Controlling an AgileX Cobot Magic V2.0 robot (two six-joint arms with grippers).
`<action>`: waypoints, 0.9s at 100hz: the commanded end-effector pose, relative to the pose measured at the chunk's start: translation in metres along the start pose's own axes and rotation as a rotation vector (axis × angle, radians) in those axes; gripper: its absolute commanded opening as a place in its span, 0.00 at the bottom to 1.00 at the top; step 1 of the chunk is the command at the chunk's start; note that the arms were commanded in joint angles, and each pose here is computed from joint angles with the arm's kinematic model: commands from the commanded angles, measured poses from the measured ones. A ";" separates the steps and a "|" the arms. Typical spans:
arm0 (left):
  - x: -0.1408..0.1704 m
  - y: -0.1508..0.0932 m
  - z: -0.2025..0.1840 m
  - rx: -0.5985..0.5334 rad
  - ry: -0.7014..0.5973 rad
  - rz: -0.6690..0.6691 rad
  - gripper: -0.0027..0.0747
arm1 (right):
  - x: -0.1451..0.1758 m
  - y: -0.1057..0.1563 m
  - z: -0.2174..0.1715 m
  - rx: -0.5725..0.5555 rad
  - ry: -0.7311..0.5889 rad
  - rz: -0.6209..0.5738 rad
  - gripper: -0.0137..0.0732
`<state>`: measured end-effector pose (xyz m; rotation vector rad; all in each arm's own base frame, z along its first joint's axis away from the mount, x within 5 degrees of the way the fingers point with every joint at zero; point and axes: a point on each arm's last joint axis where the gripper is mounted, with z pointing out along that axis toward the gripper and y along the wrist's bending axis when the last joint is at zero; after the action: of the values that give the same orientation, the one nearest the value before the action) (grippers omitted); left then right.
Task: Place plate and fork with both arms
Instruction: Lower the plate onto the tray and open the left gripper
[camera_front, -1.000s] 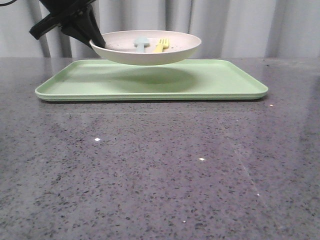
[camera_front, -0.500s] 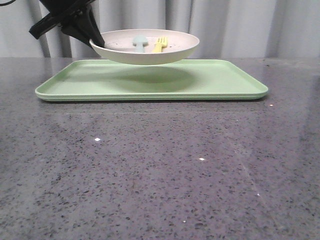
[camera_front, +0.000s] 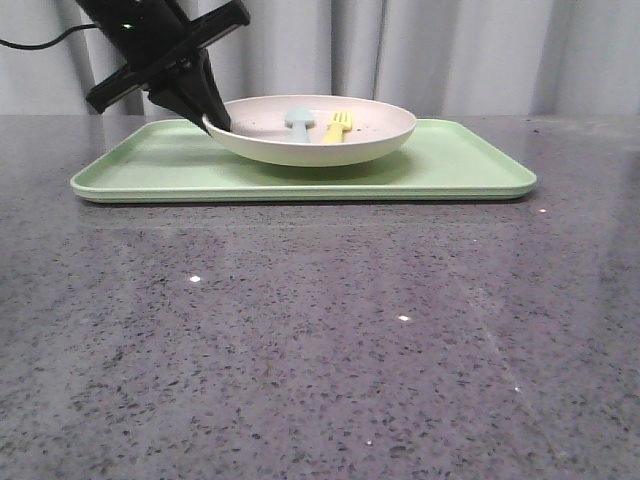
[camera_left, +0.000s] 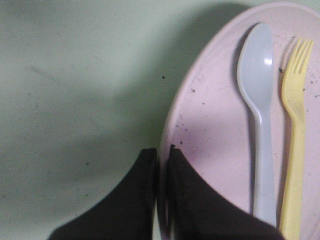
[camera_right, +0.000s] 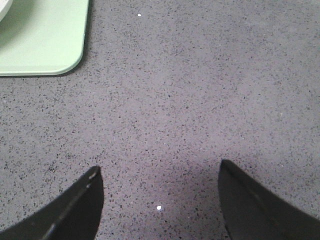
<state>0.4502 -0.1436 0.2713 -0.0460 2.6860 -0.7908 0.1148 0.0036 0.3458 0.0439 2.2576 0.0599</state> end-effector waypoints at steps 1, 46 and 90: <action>-0.006 -0.028 -0.033 0.082 -0.117 0.011 0.01 | -0.014 -0.001 -0.006 0.009 -0.089 -0.011 0.73; -0.007 -0.021 -0.029 0.016 -0.113 -0.007 0.01 | -0.014 0.000 -0.006 0.009 -0.094 -0.011 0.73; -0.006 -0.018 -0.024 0.013 -0.103 -0.012 0.01 | -0.015 -0.001 -0.006 0.019 -0.098 -0.019 0.73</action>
<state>0.4526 -0.1387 0.2643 -0.0973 2.7092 -0.7083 0.1148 0.0026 0.3458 0.0400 2.2574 0.0434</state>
